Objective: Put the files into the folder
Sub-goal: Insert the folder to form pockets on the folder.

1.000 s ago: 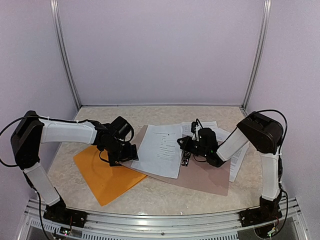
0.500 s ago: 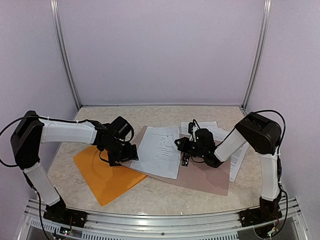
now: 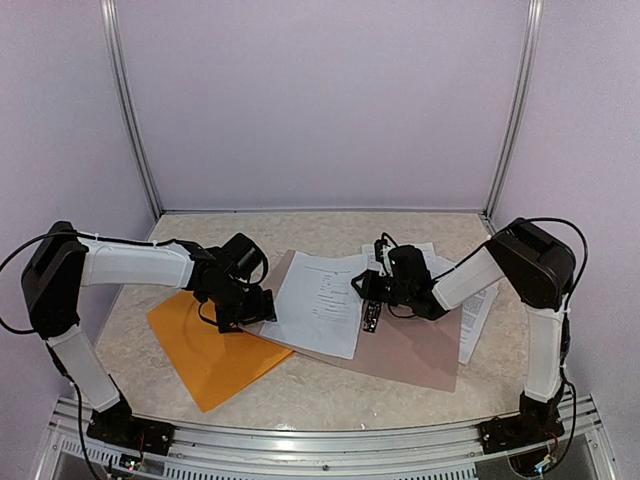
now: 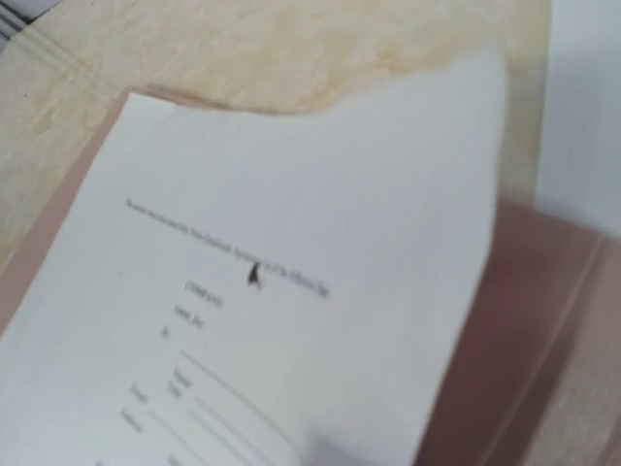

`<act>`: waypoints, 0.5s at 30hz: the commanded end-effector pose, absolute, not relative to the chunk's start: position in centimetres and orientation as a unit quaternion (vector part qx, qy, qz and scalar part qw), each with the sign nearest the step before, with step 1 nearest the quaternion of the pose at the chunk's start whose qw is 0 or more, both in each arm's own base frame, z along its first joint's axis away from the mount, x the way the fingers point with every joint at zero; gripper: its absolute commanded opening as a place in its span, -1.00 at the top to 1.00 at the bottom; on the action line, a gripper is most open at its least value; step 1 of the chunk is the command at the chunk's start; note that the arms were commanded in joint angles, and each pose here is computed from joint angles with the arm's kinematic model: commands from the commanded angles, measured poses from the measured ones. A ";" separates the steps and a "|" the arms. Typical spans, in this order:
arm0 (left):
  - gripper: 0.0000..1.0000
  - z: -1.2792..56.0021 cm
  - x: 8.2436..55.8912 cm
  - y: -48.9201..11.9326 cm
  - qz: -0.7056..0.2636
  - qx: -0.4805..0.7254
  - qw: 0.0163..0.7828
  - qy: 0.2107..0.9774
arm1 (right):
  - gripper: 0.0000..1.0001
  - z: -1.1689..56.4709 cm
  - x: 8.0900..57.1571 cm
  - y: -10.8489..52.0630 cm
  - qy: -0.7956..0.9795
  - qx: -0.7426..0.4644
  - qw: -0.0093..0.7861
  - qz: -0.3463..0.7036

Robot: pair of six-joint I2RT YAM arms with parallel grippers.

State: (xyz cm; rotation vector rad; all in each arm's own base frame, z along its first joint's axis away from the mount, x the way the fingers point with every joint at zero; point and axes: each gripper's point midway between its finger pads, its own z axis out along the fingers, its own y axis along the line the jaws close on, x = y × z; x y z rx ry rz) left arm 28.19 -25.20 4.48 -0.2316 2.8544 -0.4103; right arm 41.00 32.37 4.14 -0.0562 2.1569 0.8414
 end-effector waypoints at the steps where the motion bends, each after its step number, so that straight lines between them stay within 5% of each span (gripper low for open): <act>1: -0.72 5.3 28.4 -25.6 -0.141 -0.067 0.134 0.979 | 0.48 4.1 41.2 31.9 0.866 -0.048 0.385 0.317; 15: -0.72 5.3 28.9 -25.4 -0.134 -0.066 0.144 0.978 | 0.72 3.1 39.9 33.9 0.862 -0.062 0.328 0.382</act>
